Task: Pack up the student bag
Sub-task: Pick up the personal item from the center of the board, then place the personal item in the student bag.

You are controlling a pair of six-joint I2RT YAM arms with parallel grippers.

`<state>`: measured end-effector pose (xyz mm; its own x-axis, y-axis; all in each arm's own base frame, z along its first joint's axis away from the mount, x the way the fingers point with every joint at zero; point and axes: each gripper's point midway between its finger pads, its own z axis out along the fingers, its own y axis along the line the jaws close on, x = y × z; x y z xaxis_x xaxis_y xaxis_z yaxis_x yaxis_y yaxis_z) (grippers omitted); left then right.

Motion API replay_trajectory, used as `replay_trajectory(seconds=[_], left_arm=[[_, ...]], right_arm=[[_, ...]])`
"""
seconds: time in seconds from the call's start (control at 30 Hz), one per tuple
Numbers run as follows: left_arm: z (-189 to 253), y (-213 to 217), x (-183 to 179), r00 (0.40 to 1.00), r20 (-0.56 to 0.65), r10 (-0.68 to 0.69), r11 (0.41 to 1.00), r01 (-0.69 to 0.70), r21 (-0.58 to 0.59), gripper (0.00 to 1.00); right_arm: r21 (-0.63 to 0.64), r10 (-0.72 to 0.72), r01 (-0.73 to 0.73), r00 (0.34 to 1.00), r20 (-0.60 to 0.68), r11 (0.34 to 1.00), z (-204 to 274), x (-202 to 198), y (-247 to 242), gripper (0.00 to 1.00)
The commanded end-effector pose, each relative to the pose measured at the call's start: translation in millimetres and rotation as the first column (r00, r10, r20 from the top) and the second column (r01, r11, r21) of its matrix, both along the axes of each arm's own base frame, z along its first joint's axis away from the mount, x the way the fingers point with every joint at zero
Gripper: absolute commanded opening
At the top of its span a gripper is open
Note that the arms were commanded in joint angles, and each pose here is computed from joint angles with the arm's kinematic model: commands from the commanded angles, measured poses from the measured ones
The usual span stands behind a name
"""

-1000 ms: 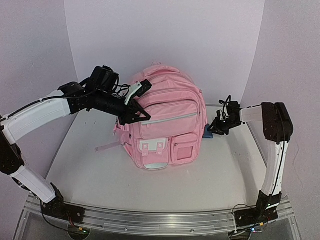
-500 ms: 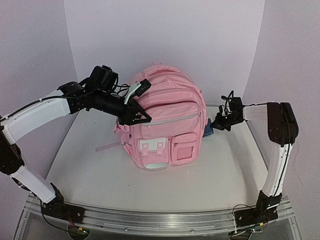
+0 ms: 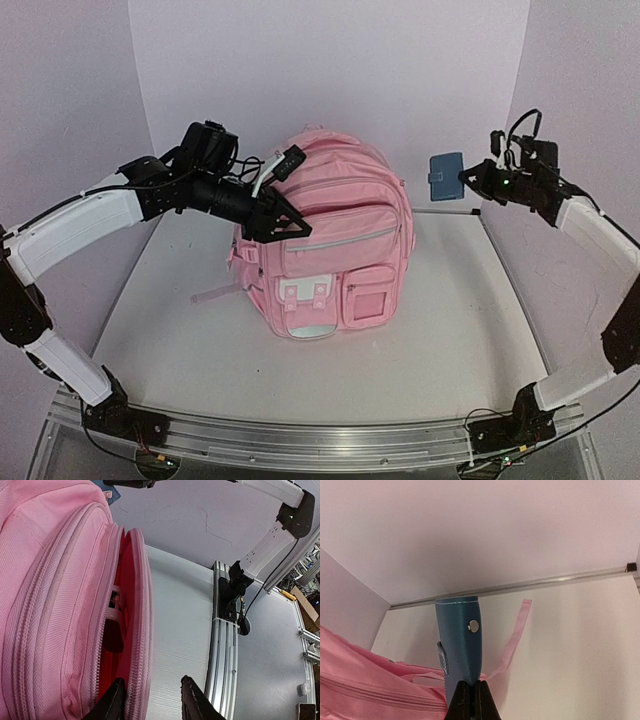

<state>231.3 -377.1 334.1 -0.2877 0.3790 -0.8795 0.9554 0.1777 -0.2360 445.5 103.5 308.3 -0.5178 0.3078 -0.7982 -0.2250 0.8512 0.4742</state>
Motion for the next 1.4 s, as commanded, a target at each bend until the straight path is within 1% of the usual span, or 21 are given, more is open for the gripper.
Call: replay_trajectory(seconds=[0.0, 0.1, 0.17, 0.3, 0.37, 0.5, 0.63, 0.73, 0.97, 1.13, 1.37], left_arm=[[21, -11, -10, 0.998, 0.032, -0.057, 0.997, 0.059, -0.052, 0.30], [18, -13, -17, 0.997, 0.027, -0.072, 0.996, 0.073, -0.042, 0.21], [15, -13, -19, 0.997, 0.027, -0.073, 0.997, 0.074, -0.034, 0.14], [10, -14, -22, 0.997, 0.027, -0.077, 0.997, 0.078, -0.017, 0.04], [8, -14, -24, 0.996, 0.025, -0.082, 0.997, 0.082, -0.005, 0.00], [3, -14, -25, 0.996, 0.032, -0.084, 0.996, 0.083, 0.026, 0.00], [0, -13, -24, 0.996, 0.038, -0.081, 0.995, 0.078, 0.054, 0.00], [1, -12, -24, 0.996, 0.041, -0.082, 0.995, 0.079, 0.060, 0.00], [2, -9, -20, 0.996, 0.058, -0.063, 0.995, 0.058, 0.087, 0.00], [6, -7, -20, 0.996, 0.072, -0.057, 0.995, 0.051, 0.091, 0.00], [4, -7, -18, 0.996, 0.076, -0.056, 0.993, 0.048, 0.108, 0.00]], right_arm=[[0.002, 0.091, -0.094, 0.974, 0.209, 0.996, 82, -41, 12, 0.00], [-0.015, 0.184, -0.189, 0.934, 0.307, 0.982, 119, -67, 34, 0.00], [-0.052, 0.252, -0.250, 0.898, 0.360, 0.967, 136, -82, 57, 0.00], [-0.136, 0.399, -0.378, 0.816, 0.419, 0.916, 149, -109, 107, 0.00], [-0.172, 0.468, -0.440, 0.767, 0.439, 0.881, 152, -119, 130, 0.00], [-0.233, 0.581, -0.539, 0.680, 0.447, 0.810, 149, -131, 171, 0.00], [-0.292, 0.675, -0.615, 0.597, 0.434, 0.732, 138, -138, 199, 0.00], [-0.336, 0.726, -0.648, 0.555, 0.405, 0.683, 126, -142, 212, 0.00], [-0.383, 0.819, -0.724, 0.506, 0.271, 0.574, 89, -149, 227, 0.00], [-0.416, 0.837, -0.729, 0.505, 0.208, 0.544, 75, -153, 221, 0.00], [-0.444, 0.880, -0.766, 0.455, 0.137, 0.465, 56, -167, 217, 0.00]])
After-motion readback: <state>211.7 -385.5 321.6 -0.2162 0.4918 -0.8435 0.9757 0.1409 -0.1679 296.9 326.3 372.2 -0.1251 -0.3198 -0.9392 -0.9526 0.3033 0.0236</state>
